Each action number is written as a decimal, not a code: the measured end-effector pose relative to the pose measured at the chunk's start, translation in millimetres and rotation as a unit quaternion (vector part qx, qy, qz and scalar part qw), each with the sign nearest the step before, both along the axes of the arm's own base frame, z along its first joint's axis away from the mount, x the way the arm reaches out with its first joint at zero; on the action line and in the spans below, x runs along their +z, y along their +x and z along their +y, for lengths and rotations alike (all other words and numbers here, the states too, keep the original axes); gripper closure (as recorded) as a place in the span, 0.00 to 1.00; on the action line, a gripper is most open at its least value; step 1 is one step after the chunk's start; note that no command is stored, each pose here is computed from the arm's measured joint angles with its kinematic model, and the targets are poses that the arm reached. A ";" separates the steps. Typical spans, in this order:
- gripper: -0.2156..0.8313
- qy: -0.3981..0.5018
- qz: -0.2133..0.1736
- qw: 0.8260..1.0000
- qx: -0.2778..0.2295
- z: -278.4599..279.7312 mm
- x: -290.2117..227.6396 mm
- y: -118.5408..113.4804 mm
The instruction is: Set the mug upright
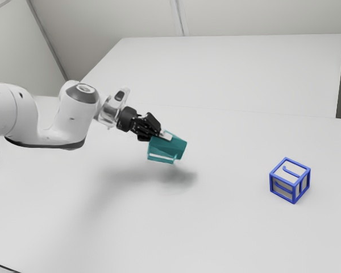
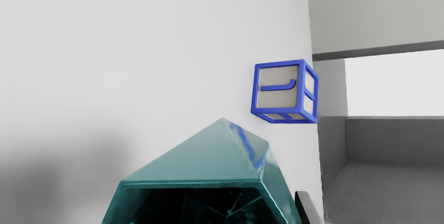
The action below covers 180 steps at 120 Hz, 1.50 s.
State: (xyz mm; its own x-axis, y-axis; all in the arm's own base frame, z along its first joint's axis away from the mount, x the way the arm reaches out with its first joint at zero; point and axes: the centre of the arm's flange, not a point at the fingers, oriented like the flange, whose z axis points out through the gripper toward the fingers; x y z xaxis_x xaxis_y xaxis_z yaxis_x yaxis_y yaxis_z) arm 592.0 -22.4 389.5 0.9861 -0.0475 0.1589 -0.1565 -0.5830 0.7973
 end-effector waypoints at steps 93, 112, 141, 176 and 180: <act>0.95 0.457 0.008 0.889 -0.022 13.8 -30.8 38.7; 0.83 0.455 0.018 0.890 0.005 13.6 -39.0 38.4; 0.42 0.450 0.032 0.892 0.032 13.1 -43.8 36.7; 0.26 0.449 -0.031 0.889 0.084 8.6 120.5 49.2; 0.25 0.447 -0.039 0.890 0.083 -0.6 150.9 44.9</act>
State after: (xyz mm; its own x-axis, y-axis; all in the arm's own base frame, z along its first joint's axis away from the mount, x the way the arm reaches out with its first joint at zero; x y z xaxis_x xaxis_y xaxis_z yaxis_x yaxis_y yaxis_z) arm 636.9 -22.9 540.5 0.9789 -0.0439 0.1998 -0.0434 -0.9990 -0.0069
